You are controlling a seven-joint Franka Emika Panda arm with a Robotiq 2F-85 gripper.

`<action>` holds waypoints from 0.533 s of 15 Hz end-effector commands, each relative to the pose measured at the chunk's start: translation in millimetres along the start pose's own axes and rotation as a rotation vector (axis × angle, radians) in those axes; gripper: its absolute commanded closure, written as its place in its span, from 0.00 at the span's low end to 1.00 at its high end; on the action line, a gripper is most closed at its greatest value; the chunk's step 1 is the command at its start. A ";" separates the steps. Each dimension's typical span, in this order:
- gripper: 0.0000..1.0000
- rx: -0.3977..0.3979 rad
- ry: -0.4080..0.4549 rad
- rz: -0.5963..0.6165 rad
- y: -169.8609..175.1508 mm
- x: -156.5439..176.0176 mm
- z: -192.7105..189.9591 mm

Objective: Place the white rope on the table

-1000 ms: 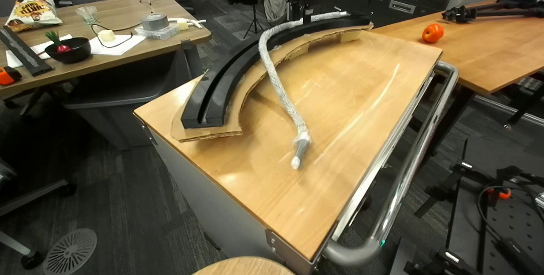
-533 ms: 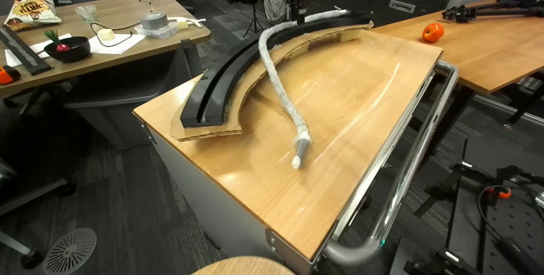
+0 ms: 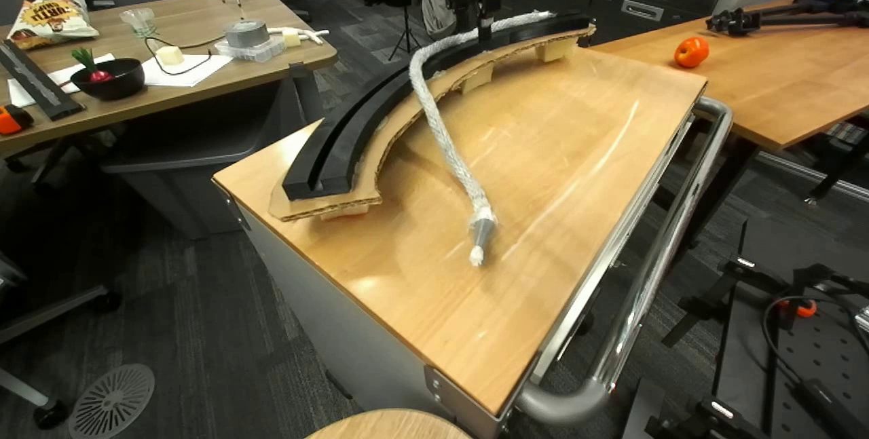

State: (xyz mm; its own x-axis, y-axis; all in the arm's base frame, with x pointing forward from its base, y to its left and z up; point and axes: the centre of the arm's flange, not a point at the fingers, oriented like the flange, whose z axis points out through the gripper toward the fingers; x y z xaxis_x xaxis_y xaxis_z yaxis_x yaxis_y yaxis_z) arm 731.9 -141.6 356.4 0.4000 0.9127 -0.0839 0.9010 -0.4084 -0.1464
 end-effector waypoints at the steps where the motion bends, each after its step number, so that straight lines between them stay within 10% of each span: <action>1: 0.21 -0.009 0.031 0.020 14.8 3.0 -11.3; 2: 0.43 -0.009 0.031 0.024 15.5 2.4 -11.7; 8: 0.86 -0.008 0.029 0.039 19.9 0.0 -9.4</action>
State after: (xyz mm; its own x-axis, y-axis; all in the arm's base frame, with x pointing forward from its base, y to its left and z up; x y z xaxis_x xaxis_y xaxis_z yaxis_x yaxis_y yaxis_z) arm 736.5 -146.4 362.7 0.4201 0.9041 -0.0788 0.8957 -0.4270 -0.1238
